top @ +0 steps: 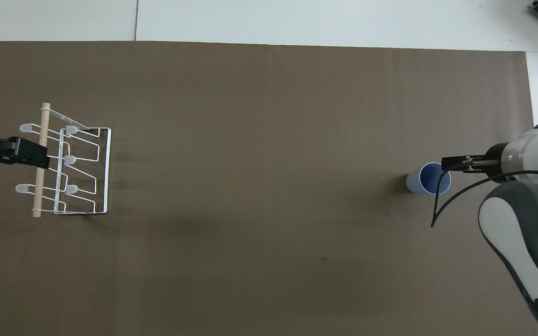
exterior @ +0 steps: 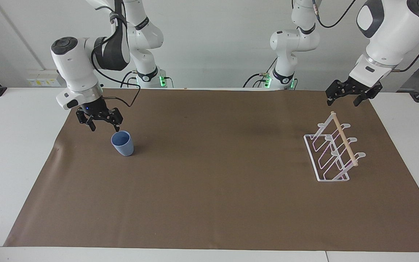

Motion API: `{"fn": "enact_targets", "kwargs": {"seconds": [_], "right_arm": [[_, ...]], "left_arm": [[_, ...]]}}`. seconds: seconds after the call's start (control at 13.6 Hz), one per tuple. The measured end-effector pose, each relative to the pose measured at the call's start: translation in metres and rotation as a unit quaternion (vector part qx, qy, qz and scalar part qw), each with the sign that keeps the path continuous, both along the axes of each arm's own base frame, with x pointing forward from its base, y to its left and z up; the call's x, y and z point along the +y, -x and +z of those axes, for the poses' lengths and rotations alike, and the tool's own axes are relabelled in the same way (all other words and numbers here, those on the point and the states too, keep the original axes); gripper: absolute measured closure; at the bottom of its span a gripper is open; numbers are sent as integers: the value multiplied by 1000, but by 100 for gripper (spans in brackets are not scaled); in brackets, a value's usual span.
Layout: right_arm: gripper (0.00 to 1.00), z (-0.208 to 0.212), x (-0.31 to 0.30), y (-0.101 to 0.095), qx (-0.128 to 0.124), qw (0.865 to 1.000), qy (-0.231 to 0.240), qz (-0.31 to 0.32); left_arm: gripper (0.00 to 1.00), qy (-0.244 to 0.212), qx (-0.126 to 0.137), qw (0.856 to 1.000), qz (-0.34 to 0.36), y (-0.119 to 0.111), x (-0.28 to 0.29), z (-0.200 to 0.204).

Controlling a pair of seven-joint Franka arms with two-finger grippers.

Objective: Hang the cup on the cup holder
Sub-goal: 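Reach the right gripper to the light blue cup and grasp its rim, then lift the blue cup with the right gripper and carry it toward the rack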

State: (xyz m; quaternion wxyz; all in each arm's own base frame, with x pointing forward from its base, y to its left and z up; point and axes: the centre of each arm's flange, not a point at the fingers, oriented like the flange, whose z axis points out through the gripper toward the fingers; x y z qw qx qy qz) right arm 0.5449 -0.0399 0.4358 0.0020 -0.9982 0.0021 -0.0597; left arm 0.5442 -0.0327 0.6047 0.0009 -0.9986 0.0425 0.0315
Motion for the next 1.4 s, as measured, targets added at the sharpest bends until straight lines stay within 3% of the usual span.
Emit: {"fn": "enact_targets", "kwargs": {"seconds": [0.37, 0.88, 1.4], "right_arm": [[0, -41, -9, -9, 6, 1000, 5, 14], [0, -74, -7, 9, 38, 999, 3, 32], [4, -81, -7, 12, 22, 999, 7, 47]], "left_arm": [[0, 0, 0, 1000, 0, 0, 0, 0], [0, 0, 0, 1000, 0, 0, 0, 0], [0, 0, 0, 1000, 0, 0, 0, 0]]}}
